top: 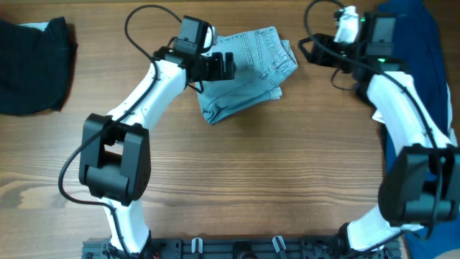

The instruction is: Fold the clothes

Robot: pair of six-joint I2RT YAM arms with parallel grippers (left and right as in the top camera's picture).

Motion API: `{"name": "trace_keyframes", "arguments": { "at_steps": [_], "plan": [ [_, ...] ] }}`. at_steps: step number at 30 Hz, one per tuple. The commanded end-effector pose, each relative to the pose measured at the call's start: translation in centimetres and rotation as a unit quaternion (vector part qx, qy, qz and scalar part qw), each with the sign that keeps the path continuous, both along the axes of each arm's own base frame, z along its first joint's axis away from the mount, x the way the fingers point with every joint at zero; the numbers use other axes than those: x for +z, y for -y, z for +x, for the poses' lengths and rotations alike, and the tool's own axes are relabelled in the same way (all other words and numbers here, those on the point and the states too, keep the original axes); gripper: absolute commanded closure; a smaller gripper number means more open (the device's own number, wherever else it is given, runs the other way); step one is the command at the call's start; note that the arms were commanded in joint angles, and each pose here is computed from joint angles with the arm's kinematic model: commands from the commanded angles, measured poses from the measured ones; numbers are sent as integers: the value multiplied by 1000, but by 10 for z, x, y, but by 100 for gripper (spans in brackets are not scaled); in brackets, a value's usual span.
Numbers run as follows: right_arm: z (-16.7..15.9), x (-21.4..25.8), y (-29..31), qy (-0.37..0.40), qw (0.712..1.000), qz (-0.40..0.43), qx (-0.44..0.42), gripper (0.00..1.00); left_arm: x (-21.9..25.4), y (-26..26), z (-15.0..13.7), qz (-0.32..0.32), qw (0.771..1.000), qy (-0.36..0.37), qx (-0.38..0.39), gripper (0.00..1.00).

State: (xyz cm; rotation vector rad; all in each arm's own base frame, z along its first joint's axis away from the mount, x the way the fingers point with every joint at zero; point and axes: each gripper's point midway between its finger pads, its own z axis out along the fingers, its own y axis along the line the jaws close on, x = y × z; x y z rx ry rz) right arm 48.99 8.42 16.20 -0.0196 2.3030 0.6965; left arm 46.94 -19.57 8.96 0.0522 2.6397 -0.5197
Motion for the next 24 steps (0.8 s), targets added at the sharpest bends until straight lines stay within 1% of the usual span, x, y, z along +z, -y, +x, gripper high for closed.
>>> {"name": "trace_keyframes", "arguments": {
  "at_steps": [1, 6, 8, 9, 13, 19, 22, 24],
  "plan": [
    [6, -38, -28, -16, 999, -16, 30, 62, 2, -18, 11, 15, 1000, 12, 8, 0],
    [12, -67, -56, -18, 998, -23, 51, 83, 2, -19, 12, 15, 1000, 12, 9, 0],
    [14, -85, -54, -37, 998, -35, 31, 90, 2, -19, 12, 15, 1000, 12, 9, 0],
    [14, -94, -52, -46, 998, -42, 27, 91, 2, -19, 12, 15, 1000, 12, 9, 0],
    [7, -132, -44, -91, 994, -62, 13, 96, 2, -20, 13, 15, 1000, 12, 11, 0],
    [-9, -179, -38, -154, 985, -74, 1, 96, 2, -21, 13, 15, 1000, 12, 11, 0],
    [-11, -181, -40, -160, 985, -71, 5, 96, 2, -21, 13, 15, 1000, 12, 11, 0],
    [-10, -175, -45, -155, 986, -58, 15, 96, 2, -21, 12, 15, 1000, 12, 11, 0]
  ]
}}
